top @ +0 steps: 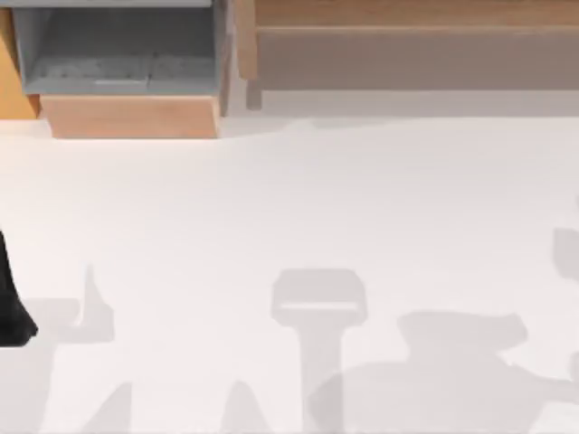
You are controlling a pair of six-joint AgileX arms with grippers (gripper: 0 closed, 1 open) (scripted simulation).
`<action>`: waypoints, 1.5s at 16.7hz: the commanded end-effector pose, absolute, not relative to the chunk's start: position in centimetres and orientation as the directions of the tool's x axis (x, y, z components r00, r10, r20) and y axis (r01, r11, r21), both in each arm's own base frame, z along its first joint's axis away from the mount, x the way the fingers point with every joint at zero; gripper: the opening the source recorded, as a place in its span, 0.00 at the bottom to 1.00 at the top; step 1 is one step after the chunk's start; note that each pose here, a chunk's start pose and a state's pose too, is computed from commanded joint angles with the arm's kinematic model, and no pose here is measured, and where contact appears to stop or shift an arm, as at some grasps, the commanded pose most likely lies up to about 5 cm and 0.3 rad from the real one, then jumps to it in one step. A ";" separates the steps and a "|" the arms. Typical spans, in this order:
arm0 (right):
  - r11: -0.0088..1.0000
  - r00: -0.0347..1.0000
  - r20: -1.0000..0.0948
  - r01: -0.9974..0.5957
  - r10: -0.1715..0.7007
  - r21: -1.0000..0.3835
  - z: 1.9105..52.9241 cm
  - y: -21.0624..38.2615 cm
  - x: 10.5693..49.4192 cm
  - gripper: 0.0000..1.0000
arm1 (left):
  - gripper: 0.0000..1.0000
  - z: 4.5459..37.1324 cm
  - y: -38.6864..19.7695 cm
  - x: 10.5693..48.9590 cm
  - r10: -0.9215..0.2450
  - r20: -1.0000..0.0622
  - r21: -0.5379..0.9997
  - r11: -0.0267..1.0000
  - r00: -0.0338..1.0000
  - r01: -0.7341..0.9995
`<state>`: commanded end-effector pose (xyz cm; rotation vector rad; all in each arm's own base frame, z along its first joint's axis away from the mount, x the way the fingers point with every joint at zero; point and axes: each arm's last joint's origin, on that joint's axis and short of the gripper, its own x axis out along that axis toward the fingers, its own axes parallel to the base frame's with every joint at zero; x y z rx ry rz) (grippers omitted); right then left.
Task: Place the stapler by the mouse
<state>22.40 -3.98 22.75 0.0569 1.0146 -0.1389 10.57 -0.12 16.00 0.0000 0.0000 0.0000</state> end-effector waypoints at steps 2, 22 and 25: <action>0.987 0.370 -0.926 0.163 -0.074 -0.014 21.7 -5.2 25.3 1.00 | 1.00 16.0 -0.1 10.6 0.000 0.000 0.000 1.000 1.000 0.000; 0.978 0.005 -1.000 0.209 0.002 0.003 12.4 -8.6 31.7 1.00 | 1.00 16.0 -0.1 10.6 0.000 0.000 0.000 1.000 1.000 0.000; 0.978 0.000 -1.000 0.209 0.003 0.003 11.9 -8.6 31.6 1.00 | 1.00 16.0 -0.1 10.6 0.000 0.000 0.000 1.000 1.000 0.000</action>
